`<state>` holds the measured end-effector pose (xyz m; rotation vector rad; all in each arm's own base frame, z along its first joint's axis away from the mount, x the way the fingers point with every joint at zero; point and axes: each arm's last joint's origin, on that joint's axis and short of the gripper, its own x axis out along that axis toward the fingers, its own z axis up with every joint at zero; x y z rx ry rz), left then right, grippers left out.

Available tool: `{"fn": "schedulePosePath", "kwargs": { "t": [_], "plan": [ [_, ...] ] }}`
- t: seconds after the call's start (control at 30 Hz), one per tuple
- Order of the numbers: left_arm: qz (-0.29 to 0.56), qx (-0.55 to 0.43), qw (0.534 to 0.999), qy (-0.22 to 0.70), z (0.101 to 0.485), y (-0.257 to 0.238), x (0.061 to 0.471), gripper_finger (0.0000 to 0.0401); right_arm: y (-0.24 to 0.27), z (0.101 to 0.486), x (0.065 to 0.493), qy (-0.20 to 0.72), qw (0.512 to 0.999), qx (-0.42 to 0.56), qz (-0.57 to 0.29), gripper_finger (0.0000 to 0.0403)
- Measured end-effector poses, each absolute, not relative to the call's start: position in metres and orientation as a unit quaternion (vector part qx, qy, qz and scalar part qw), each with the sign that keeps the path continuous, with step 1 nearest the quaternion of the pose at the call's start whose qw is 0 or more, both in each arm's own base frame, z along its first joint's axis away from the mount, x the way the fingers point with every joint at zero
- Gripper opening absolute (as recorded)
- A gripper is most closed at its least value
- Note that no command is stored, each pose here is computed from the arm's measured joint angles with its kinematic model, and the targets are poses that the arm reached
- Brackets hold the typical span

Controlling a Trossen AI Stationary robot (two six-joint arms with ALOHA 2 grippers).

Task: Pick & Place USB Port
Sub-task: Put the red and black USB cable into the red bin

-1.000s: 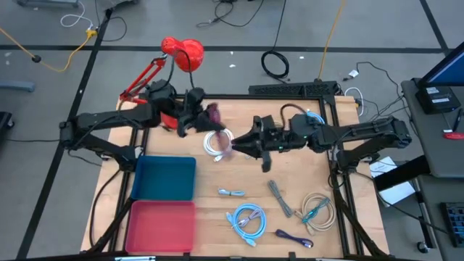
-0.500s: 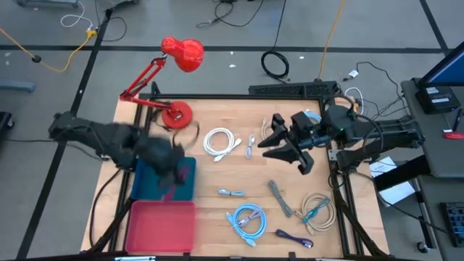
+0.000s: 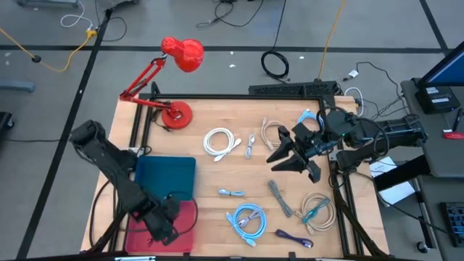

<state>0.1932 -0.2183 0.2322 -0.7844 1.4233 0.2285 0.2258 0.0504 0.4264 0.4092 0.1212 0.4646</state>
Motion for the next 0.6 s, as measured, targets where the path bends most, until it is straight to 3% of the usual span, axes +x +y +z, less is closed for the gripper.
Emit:
{"fn": "schedulePosePath", "kwargs": {
  "t": [0.2, 0.4, 0.6],
  "plan": [
    [0.087, -0.323, 0.664, 0.669, 0.234, -0.233, 0.2, 0.0012, 0.056, 0.417, 0.226, 0.086, 0.949, 0.196, 0.233, 0.012],
    [0.081, -0.235, 0.651, 0.718, 0.233, -0.232, 0.214, 0.0012, 0.057, 0.397, 0.231, 0.107, 0.946, 0.214, 0.218, 0.012],
    [0.053, -0.253, 0.674, 0.692, 0.229, -0.228, 0.239, 0.0037, 0.058, 0.378, 0.234, 0.133, 0.942, 0.225, 0.21, 0.0121]
  ]
}}
